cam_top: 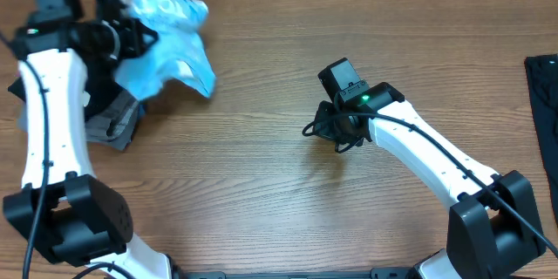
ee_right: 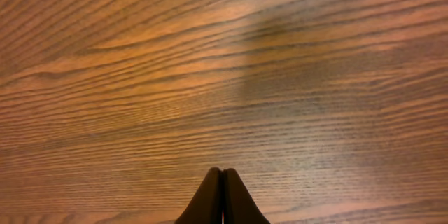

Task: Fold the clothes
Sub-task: 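Carry the blue bundle left and place it on the grey clothes stack, then press and adjust the blue bundle on the stack with the left gripper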

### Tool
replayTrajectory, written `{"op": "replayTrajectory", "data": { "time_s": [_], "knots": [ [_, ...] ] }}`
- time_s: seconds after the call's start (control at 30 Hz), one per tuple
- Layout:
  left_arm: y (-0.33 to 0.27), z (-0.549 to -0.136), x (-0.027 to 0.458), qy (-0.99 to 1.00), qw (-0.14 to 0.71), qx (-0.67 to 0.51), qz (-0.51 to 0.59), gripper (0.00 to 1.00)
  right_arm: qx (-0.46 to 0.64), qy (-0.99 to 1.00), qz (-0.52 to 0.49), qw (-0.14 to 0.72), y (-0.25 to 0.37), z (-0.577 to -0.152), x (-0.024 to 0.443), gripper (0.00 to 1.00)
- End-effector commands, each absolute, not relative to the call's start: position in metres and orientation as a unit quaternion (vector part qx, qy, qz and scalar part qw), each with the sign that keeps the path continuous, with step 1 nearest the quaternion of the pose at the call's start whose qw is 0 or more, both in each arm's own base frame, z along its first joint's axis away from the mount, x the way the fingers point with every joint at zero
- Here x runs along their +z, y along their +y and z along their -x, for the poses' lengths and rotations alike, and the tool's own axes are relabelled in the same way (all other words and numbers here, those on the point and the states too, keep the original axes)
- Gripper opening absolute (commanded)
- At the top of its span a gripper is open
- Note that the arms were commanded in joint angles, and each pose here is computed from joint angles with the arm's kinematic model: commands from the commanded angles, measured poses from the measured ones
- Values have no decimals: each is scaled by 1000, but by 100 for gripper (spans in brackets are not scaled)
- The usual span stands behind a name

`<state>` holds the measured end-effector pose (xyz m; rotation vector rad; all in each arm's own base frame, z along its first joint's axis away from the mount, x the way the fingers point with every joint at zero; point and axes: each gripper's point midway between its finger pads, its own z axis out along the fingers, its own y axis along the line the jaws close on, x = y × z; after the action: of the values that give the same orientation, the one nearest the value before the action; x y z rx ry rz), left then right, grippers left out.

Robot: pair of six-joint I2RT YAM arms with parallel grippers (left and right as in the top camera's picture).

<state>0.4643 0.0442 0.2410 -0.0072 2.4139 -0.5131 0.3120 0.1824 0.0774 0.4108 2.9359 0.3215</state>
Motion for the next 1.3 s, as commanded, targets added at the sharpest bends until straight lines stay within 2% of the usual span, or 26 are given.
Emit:
{"op": "replayTrajectory", "data": {
  "time_s": [0.0,0.23,0.47,0.53,0.6,0.7,0.87,0.9,0.93,1.03,1.07,1.1,1.13,1.17,1.2,1.23,1.27],
  "knots": [
    [96,-464,276,908,387,-156,35,4,103,981,-138,88,179,-314,81,4],
    [177,-451,249,907,374,-140,131,4,99,982,-139,82,178,-310,81,4],
    [241,-427,161,933,268,-90,224,6,95,983,-141,67,176,-303,79,4],
    [255,-420,147,931,252,-86,251,14,87,985,-141,57,173,-298,78,4],
    [271,-409,139,930,240,-70,271,27,82,985,-141,49,171,-294,77,4],
    [300,-386,143,915,229,-31,329,36,76,986,-142,42,169,-290,76,4],
    [327,-357,181,887,256,-24,384,41,76,986,-142,42,169,-290,76,4],
    [329,-353,191,881,266,-27,391,49,76,986,-142,43,169,-290,76,4],
    [330,-350,204,873,279,-33,398,64,77,986,-141,44,169,-291,76,4],
    [323,-346,235,864,312,-48,392,68,81,986,-140,49,171,-294,77,4],
    [320,-344,244,863,319,-45,389,79,82,986,-139,51,171,-294,77,4],
    [317,-342,251,862,325,-44,386,81,83,985,-139,52,171,-295,77,4],
    [312,-342,257,862,329,-44,382,80,83,985,-139,52,172,-296,77,4],
    [306,-342,263,866,333,-45,371,72,84,985,-139,53,172,-296,77,4],
    [298,-344,267,871,336,-48,354,57,84,985,-139,54,172,-296,77,4],
    [290,-347,268,877,336,-54,339,36,84,985,-139,54,172,-296,77,4],
    [282,-352,268,883,335,-63,324,27,85,985,-139,55,172,-297,77,4]
  ]
}}
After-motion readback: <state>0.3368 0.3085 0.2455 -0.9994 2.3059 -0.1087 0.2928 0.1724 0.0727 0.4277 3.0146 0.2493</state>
